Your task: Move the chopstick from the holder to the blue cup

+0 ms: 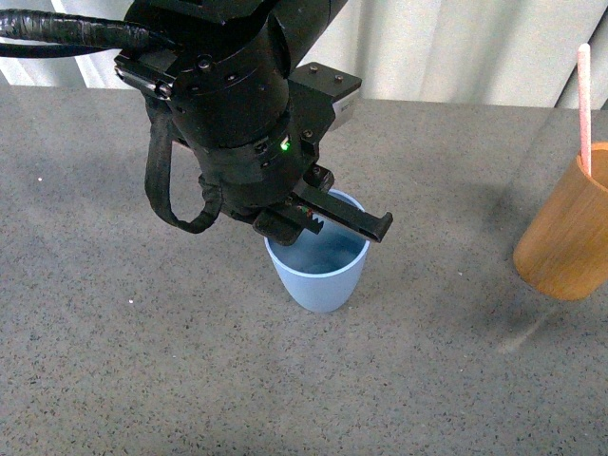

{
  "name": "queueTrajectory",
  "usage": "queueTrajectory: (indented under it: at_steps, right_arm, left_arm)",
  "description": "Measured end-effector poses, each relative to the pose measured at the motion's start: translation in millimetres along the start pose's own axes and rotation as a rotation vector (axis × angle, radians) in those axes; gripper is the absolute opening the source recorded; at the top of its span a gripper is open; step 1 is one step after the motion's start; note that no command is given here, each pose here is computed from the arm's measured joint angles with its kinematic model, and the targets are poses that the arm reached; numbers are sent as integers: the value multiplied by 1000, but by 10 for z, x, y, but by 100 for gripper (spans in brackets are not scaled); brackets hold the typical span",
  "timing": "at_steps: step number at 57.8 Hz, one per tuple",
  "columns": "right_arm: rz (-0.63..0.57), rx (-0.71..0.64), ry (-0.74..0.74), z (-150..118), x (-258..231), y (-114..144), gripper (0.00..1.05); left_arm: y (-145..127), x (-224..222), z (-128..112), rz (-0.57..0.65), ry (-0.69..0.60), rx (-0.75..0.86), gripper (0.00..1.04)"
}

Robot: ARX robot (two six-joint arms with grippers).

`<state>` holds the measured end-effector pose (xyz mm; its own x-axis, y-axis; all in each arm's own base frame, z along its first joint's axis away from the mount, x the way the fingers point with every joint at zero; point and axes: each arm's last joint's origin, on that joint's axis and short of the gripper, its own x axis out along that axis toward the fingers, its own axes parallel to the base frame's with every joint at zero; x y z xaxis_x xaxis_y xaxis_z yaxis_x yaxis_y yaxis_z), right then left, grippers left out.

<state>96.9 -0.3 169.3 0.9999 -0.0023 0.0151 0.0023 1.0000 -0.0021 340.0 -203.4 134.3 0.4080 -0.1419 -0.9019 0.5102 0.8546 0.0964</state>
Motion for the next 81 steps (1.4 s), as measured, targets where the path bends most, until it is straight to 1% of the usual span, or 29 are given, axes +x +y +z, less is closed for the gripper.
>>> queueTrajectory:
  at_steps: [3, 5, 7, 10, 14, 16, 19, 23, 25, 32, 37, 43, 46, 50, 55, 59, 64, 74, 75, 77, 78, 79, 81]
  right_arm:
    - [0, 0, 0, 0, 0, 0, 95]
    - [0, 0, 0, 0, 0, 0, 95]
    - [0, 0, 0, 0, 0, 0, 95]
    - [0, 0, 0, 0, 0, 0, 95]
    - [0, 0, 0, 0, 0, 0, 95]
    - [0, 0, 0, 0, 0, 0, 95]
    - [0, 0, 0, 0, 0, 0, 95]
    - [0, 0, 0, 0, 0, 0, 95]
    - [0, 0, 0, 0, 0, 0, 95]
    - [0, 0, 0, 0, 0, 0, 95]
    - [0, 0, 0, 0, 0, 0, 95]
    - [0, 0, 0, 0, 0, 0, 95]
    - [0, 0, 0, 0, 0, 0, 95]
    - [0, 0, 0, 0, 0, 0, 95]
    - [0, 0, 0, 0, 0, 0, 95]
    - [0, 0, 0, 0, 0, 0, 95]
    - [0, 0, 0, 0, 0, 0, 95]
    - [0, 0, 0, 0, 0, 0, 95]
    - [0, 0, 0, 0, 0, 0, 95]
    - [0, 0, 0, 0, 0, 0, 95]
    - [0, 0, 0, 0, 0, 0, 95]
    - [0, 0, 0, 0, 0, 0, 95]
    - [0, 0, 0, 0, 0, 0, 95]
  left_arm:
    - [-2, 2, 1, 0, -3, -3, 3]
    - [-4, 2, 1, -7, -4, -10, 7]
    - [-5, 2, 1, -12, -3, -12, 14]
    - [-6, 2, 0, -13, -3, -13, 21]
    - [-6, -5, -3, -16, 2, -14, 35]
    - [-2, -11, -2, -16, 2, -14, 39]
    - [13, -31, 1, -15, 3, -17, 50]
    - [36, -63, 10, -13, -2, -22, 60]
    - [47, -78, 15, -11, -7, -24, 64]
    - [161, -237, 58, -5, -48, -50, 89]
    - [237, -358, 71, 1, -87, -68, 100]
    - [349, -518, 55, 13, -159, -115, 97]
    - [452, -656, 31, 41, -247, -163, 98]
    - [663, -910, -65, 128, -413, -247, 98]
    - [856, -1108, -207, 238, -555, -325, 98]
    - [957, -1219, -333, 313, -643, -367, 98]
    - [1006, -1282, -399, 344, -676, -388, 98]
    - [988, -1230, -427, 334, -659, -375, 98]
    - [988, -1210, -435, 345, -672, -369, 97]
    - [988, -1193, -458, 363, -750, -375, 91]
    - [986, -1181, -507, 372, -833, -377, 86]
    - [982, -1176, -555, 373, -883, -378, 82]
    - [980, -1172, -642, 377, -943, -378, 77]
